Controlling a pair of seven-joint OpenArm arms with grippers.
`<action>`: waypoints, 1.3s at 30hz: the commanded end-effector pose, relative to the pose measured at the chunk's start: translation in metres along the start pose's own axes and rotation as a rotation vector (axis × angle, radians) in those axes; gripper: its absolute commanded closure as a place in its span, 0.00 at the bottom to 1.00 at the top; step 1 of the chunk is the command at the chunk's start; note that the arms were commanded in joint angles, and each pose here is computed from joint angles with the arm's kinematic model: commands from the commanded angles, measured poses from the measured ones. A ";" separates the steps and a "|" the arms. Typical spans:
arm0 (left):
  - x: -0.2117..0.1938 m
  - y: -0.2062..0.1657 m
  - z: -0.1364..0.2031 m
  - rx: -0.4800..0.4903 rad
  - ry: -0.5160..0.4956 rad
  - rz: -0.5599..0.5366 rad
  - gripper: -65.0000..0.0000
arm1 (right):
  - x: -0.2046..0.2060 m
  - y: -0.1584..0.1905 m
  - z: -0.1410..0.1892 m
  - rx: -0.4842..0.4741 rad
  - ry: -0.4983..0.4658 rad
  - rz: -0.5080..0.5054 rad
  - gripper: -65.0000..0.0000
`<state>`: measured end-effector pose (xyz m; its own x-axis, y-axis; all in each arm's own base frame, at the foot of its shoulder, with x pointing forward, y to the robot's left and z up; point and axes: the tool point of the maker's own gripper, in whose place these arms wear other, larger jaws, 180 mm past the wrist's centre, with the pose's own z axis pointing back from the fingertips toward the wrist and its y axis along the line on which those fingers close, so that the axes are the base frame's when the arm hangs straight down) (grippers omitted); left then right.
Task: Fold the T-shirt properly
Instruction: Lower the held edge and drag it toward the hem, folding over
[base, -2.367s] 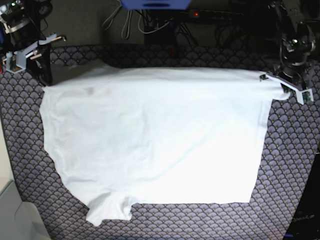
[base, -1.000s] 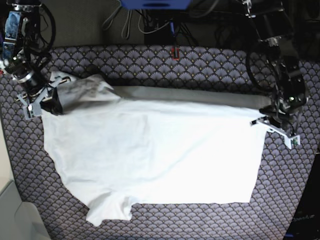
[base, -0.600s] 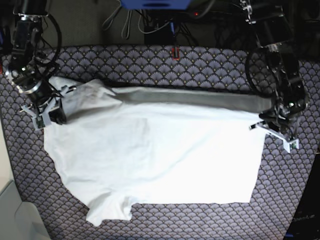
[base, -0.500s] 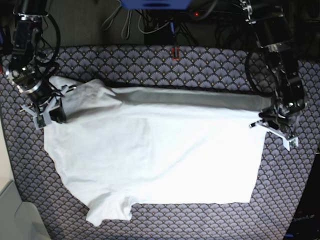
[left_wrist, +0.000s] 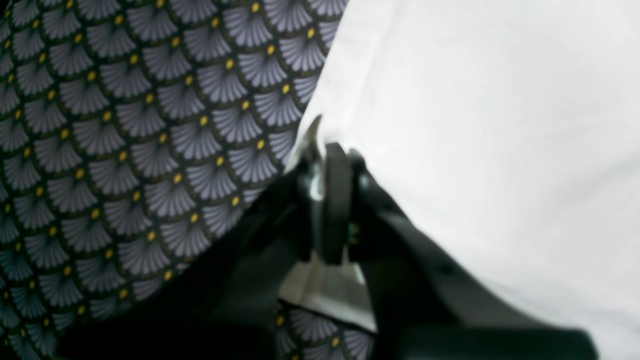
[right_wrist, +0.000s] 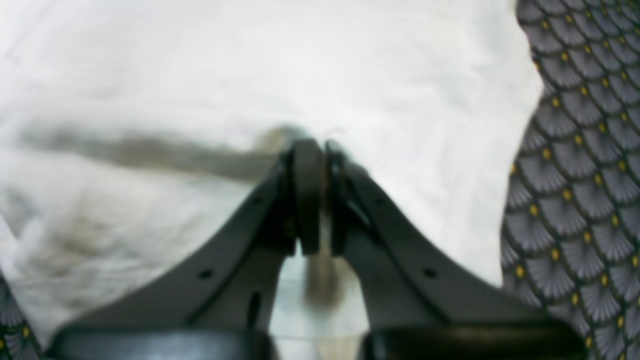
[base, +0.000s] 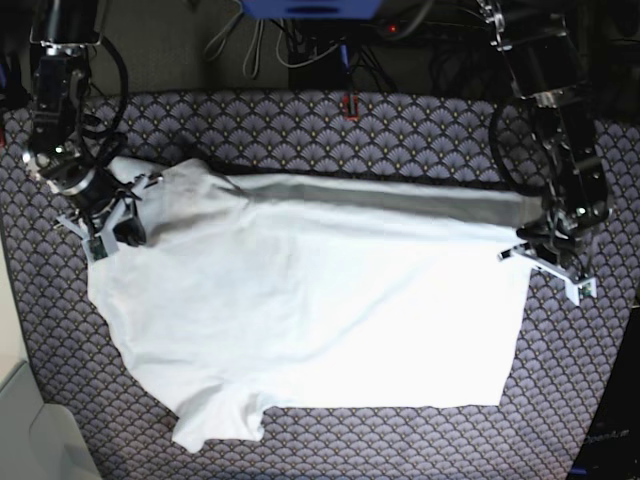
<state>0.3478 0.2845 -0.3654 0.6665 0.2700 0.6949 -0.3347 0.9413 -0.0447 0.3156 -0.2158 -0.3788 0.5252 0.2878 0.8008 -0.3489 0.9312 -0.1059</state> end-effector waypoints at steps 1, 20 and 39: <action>0.019 0.002 0.004 0.007 -0.056 -0.005 0.99 | 0.021 -0.005 0.000 -0.005 -0.052 0.037 1.00; 0.022 0.002 0.004 0.007 -0.060 -0.005 0.99 | 0.051 -0.012 -0.024 -0.032 -0.065 0.115 1.00; 0.028 0.011 0.005 0.023 -0.070 -0.019 0.92 | 0.039 -0.018 -0.035 -0.029 -0.027 0.079 0.89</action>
<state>0.3480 0.2928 -0.3615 0.6658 0.2553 0.7011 -0.3346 0.9420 -0.0252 0.3587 -0.2106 -0.3830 0.5210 0.3567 0.7755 -0.3733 0.9122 -0.1687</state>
